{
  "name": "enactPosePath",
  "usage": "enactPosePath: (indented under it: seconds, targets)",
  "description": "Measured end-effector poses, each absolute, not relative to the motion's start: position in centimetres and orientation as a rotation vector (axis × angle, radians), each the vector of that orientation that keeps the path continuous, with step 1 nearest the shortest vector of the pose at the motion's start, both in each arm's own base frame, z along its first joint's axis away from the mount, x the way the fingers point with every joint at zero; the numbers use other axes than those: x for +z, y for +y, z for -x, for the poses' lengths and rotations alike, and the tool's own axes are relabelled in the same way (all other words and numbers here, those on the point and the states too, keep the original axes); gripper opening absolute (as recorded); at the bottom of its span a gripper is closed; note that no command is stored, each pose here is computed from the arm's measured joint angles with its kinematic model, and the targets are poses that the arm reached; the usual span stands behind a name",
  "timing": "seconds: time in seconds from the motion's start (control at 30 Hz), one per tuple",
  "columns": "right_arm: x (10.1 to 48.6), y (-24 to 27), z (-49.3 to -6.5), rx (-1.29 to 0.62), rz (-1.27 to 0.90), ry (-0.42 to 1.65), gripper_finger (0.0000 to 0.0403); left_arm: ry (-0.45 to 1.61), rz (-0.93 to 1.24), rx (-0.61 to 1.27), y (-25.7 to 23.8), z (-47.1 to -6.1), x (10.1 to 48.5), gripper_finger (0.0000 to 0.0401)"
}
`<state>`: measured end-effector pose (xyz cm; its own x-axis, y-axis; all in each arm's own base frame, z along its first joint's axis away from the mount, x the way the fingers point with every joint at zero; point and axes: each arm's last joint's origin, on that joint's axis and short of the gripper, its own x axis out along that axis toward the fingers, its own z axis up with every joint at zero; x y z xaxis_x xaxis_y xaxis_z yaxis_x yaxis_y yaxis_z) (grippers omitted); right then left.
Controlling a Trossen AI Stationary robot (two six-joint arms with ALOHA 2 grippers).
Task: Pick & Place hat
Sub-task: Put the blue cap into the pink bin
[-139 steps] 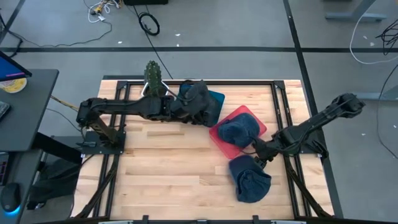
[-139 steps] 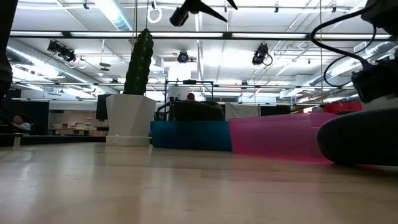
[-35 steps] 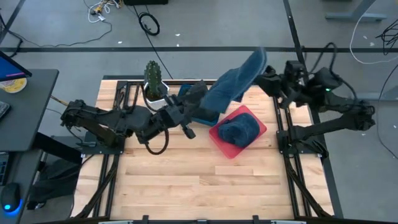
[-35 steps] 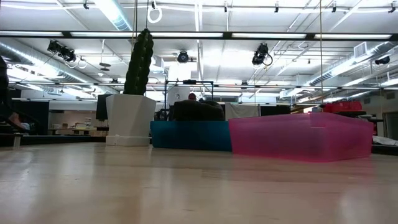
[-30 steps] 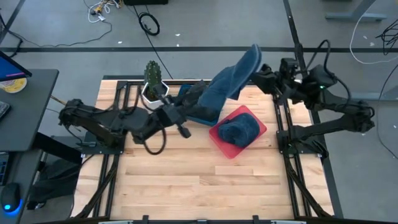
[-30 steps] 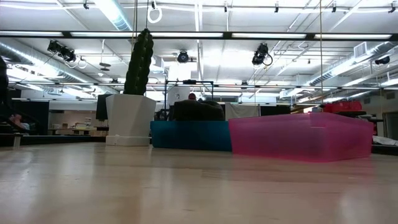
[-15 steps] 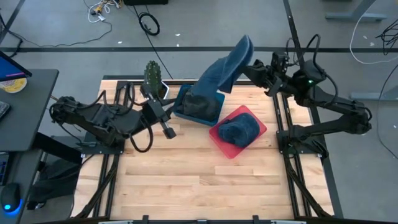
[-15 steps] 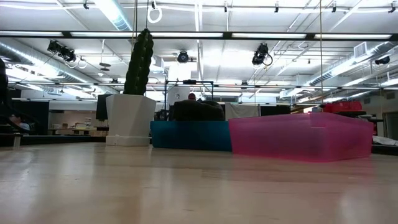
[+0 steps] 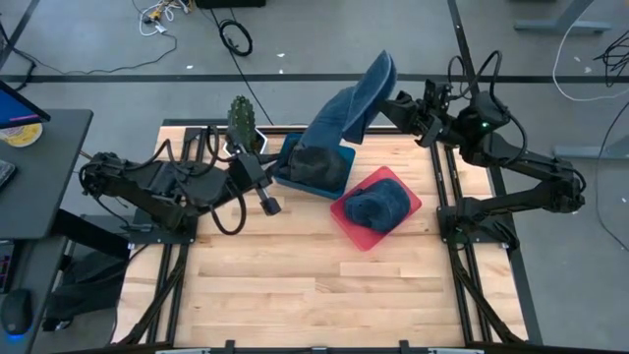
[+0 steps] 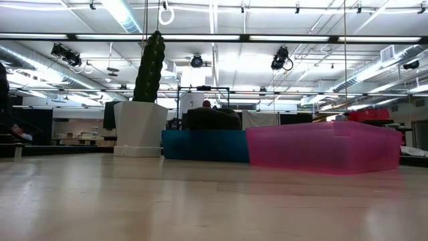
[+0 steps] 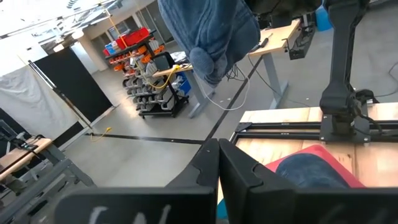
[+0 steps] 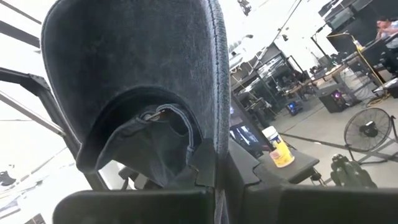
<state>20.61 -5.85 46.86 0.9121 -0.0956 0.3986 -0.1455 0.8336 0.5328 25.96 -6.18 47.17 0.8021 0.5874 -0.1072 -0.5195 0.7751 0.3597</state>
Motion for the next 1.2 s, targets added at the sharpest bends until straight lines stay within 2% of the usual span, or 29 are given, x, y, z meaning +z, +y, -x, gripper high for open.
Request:
enactPosePath:
  seconds: [0.23,0.6,0.77,0.9,1.2]
  targets:
    - [46.8,-5.8,-20.6,0.038,-0.587,-0.421,0.0007,0.209,-0.316,0.598,-6.2,-26.0,47.3,0.005]
    - [46.9,-5.9,-20.6,0.022,-0.59,-0.428,0.0007,0.012,-0.314,0.486,-6.3,-26.8,49.3,0.0184]
    - [46.9,-5.9,-20.6,0.023,-0.591,-0.428,0.0007,0.009,-0.319,0.49,-5.5,-28.2,48.9,0.0226]
    - [46.9,-5.8,-20.6,0.042,-0.606,-0.423,0.0008,-0.018,-0.266,0.532,-4.6,-29.4,48.6,0.0238]
    - [46.9,-5.8,-20.6,0.055,-0.61,-0.423,0.0008,-0.115,-0.203,0.529,-3.5,-29.6,49.3,0.0233]
